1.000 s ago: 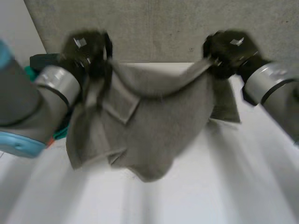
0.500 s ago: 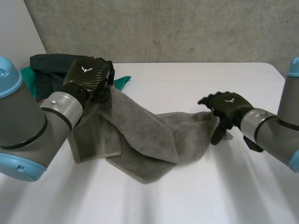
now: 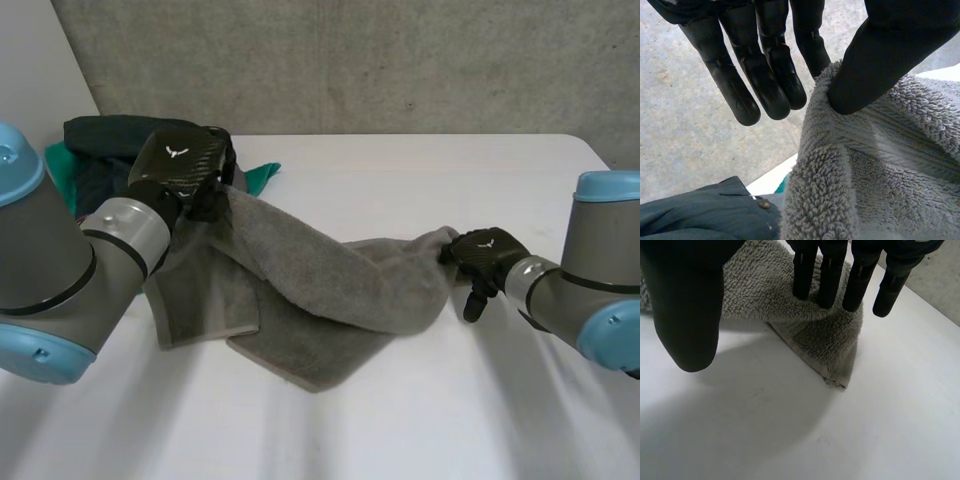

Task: Fold the laundry.

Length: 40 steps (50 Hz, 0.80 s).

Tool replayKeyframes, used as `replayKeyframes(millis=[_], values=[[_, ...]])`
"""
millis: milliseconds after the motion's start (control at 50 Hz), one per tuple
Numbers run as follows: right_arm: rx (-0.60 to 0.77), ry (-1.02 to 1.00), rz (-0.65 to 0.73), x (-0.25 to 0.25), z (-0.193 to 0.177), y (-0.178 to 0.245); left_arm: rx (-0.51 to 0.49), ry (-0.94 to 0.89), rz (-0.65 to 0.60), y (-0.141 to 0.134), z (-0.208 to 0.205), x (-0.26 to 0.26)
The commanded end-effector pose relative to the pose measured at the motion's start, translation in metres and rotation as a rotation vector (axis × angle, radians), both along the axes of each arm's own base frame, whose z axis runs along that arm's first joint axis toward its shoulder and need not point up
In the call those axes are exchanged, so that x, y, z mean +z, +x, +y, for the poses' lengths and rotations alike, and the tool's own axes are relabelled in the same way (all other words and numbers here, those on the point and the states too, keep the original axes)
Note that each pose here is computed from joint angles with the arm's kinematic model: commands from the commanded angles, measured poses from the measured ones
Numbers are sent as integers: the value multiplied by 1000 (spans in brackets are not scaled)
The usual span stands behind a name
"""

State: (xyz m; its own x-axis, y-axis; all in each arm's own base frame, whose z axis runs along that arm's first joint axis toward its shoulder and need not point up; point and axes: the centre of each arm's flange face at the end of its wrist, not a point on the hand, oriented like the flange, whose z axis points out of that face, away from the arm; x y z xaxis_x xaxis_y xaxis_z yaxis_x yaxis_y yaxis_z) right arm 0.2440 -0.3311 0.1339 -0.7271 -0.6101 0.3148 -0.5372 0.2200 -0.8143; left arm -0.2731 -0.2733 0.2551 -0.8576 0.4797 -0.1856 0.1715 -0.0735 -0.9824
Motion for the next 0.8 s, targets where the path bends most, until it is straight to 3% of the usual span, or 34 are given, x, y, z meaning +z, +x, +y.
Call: replayKeyframes(millis=[20, 320, 580, 660, 800], values=[[8, -44, -16, -6, -21, 9, 21, 7, -7, 6, -7, -4], [36, -163, -65, -11, -59, 24, 55, 10, -16, 14, -20, -9], [71, -187, -72, -33, -70, 45, 76, 19, -18, 19, -30, -14], [50, -257, -92, -3, -75, 45, 83, 10, -12, 20, -32, -10], [4, -488, -132, 123, -59, 20, 98, -46, 16, 26, -31, 17]])
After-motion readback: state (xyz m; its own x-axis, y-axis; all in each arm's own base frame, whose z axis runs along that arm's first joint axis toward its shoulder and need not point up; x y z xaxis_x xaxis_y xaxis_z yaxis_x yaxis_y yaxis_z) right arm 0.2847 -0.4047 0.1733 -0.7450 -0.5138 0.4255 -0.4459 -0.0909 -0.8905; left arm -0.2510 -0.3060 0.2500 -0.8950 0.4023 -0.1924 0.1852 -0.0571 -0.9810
